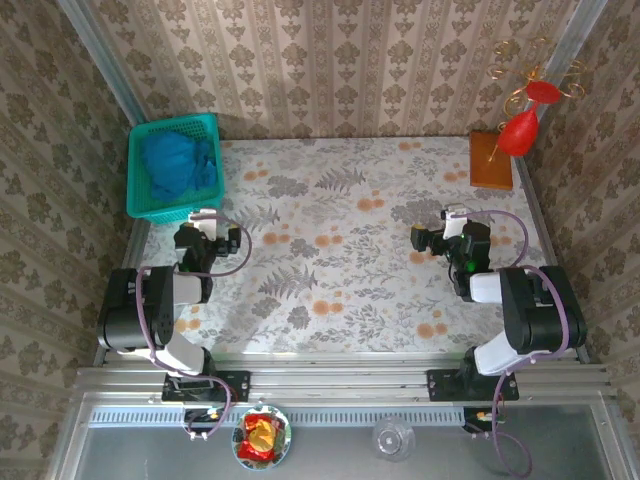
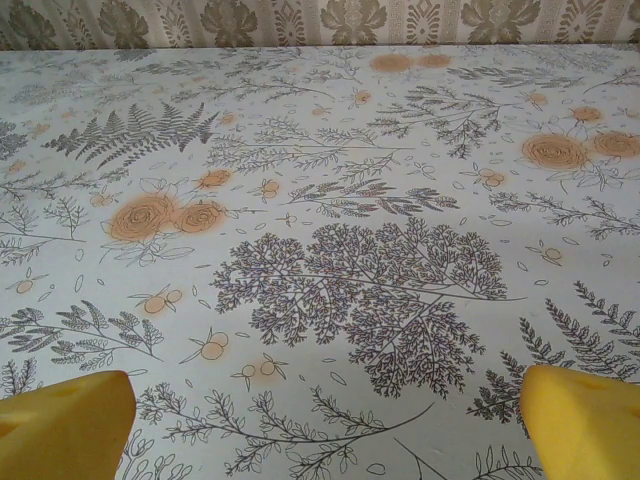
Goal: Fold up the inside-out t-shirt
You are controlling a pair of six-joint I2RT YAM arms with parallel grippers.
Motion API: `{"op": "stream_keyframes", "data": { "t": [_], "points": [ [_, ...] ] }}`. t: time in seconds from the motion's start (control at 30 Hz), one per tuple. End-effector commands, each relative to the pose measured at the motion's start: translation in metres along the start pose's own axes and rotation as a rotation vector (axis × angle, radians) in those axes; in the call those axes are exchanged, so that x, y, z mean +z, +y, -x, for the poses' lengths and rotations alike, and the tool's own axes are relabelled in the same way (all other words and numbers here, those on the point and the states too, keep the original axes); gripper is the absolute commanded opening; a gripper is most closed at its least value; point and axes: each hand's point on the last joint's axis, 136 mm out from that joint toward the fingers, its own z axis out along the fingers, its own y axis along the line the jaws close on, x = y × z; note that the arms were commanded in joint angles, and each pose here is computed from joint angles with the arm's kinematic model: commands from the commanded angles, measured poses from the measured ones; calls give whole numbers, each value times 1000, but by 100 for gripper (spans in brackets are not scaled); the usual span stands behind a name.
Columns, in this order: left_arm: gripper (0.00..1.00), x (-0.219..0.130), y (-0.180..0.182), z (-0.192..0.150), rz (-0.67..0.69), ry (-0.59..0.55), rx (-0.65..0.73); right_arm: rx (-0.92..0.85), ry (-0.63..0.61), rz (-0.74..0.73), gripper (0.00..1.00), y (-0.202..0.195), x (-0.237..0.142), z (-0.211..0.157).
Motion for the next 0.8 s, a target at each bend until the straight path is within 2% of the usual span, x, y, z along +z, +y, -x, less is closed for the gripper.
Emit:
{"op": "stream_keyframes", "data": {
  "t": [0.0, 0.77],
  "points": [
    [100, -1, -1, 2, 2, -17, 24, -22, -31, 11, 100, 2, -2, 7],
    [100, -1, 0, 2, 3, -14, 15, -22, -30, 11, 100, 2, -2, 7]
  ]
}}
